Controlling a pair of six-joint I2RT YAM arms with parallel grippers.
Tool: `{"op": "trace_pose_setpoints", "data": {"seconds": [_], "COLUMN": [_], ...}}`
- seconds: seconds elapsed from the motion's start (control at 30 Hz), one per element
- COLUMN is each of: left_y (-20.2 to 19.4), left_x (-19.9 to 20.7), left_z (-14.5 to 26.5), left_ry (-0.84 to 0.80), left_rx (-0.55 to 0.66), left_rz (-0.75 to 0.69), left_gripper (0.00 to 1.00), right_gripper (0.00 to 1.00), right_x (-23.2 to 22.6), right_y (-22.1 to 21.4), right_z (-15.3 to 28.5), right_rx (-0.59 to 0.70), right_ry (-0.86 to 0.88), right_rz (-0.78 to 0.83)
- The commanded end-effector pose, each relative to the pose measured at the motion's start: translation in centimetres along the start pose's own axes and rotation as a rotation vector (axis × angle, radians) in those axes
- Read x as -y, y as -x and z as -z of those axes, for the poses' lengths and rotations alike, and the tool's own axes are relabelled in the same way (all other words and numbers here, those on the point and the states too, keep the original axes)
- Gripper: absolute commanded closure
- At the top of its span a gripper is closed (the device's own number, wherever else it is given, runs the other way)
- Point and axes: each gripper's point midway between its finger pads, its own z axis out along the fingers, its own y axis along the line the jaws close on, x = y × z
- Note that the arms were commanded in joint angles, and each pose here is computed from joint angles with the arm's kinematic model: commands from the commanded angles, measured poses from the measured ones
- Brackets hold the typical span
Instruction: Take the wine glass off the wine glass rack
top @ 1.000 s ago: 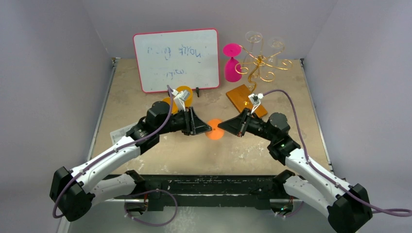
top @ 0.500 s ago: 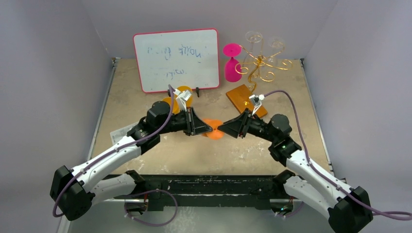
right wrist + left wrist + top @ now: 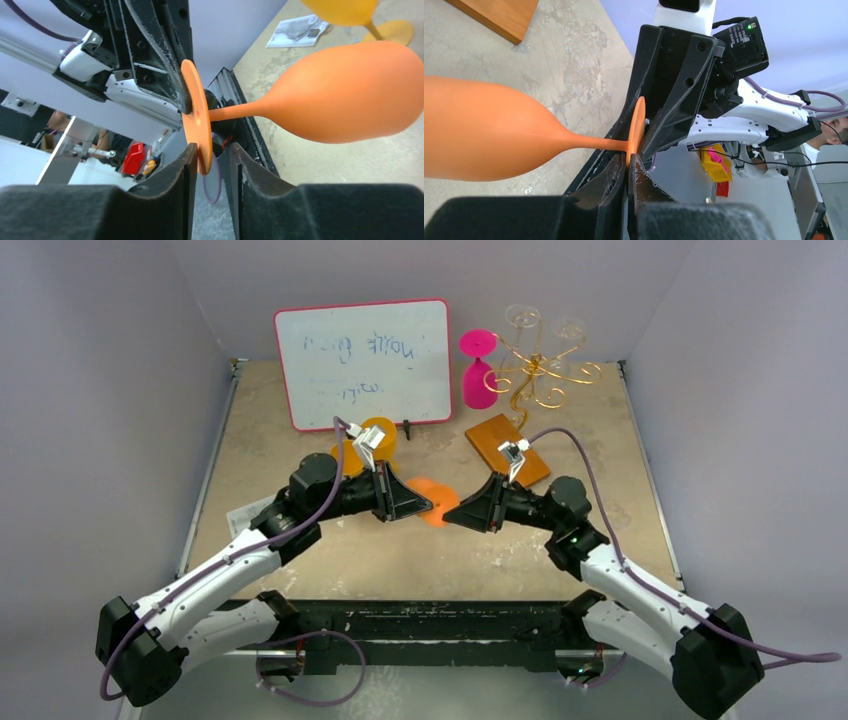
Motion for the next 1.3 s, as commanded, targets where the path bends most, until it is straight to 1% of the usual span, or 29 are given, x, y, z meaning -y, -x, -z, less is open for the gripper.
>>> {"op": "trace_pose_setpoints", "data": {"seconds": [0.0,0.07,0.1,0.13,0.2,0.23,0.27,0.37,0.4,0.43,0.5,0.6,0.73,0.8,0.9,0.97,1.03,1.13,1.27], "left_y": [1.7,1.6,1.5,1.5,1.4,1.4,1.4,1.3,1.3,1.3,1.3,1.5,3.2,3.9,5.0,5.8,6.8,8.3,9.5], "left_x": [2.4,2.1,1.8,1.6,1.4,1.4,1.3,0.9,0.8,0.6,0.3,0.0,-0.6,-1.3,-2.9,-4.4,-5.2,-5.6,-6.0], "left_z": [0.5,0.4,0.3,0.3,0.2,0.3,0.3,0.4,0.4,0.4,0.4,0.6,1.7,2.4,3.4,4.3,5.1,5.7,5.8], "left_ry": [-0.076,-0.066,-0.058,-0.05,-0.039,-0.038,-0.033,-0.006,0.001,0.011,0.034,0.065,0.162,0.227,0.358,0.471,0.548,0.616,0.698], "left_rx": [0.071,0.066,0.064,0.062,0.06,0.058,0.057,0.05,0.049,0.046,0.047,0.047,0.128,0.161,0.192,0.228,0.275,0.327,0.311], "left_rz": [-0.06,-0.058,-0.057,-0.056,-0.054,-0.056,-0.059,-0.063,-0.065,-0.065,-0.061,-0.071,-0.093,-0.098,-0.112,-0.107,-0.101,-0.091,-0.074], "left_gripper": [1.0,1.0,1.0,1.0,1.0,1.0,1.0,1.0,0.97,0.91,0.74,0.58,0.36,0.27,0.22,0.2,0.17,0.16,0.15], "right_gripper": [0.71,0.73,0.75,0.8,0.86,0.94,0.99,1.0,1.0,1.0,1.0,1.0,1.0,1.0,1.0,1.0,1.0,1.0,1.0], "right_x": [-2.7,-3.2,-3.4,-3.6,-3.5,-3.5,-3.3,-3.1,-3.0,-3.0,-2.9,-2.4,-1.6,-1.7,-1.3,-1.3,-1.2,-0.9,-0.7], "right_y": [0.7,0.5,0.4,0.4,0.5,0.6,0.7,0.9,0.9,0.9,0.8,0.6,0.3,0.4,-0.1,-0.8,-1.4,-2.5,-3.1], "right_z": [-0.4,-0.5,-0.5,-0.6,-0.6,-0.6,-0.5,-0.4,-0.3,-0.3,-0.3,-0.4,-0.3,-0.2,-0.4,-0.8,-1.3,-1.7,-2.1], "right_rx": [0.0,-0.004,-0.009,-0.012,-0.003,0.009,0.018,0.046,0.05,0.053,0.05,0.039,0.032,0.053,0.065,0.035,0.009,-0.022,-0.031], "right_ry": [0.117,0.143,0.155,0.162,0.155,0.151,0.144,0.129,0.126,0.123,0.115,0.09,0.047,0.034,-0.028,-0.043,-0.043,-0.027,-0.015], "right_rz": [0.042,0.034,0.034,0.038,0.041,0.045,0.045,0.053,0.055,0.06,0.066,0.068,0.124,0.184,0.3,0.393,0.467,0.559,0.695]}}
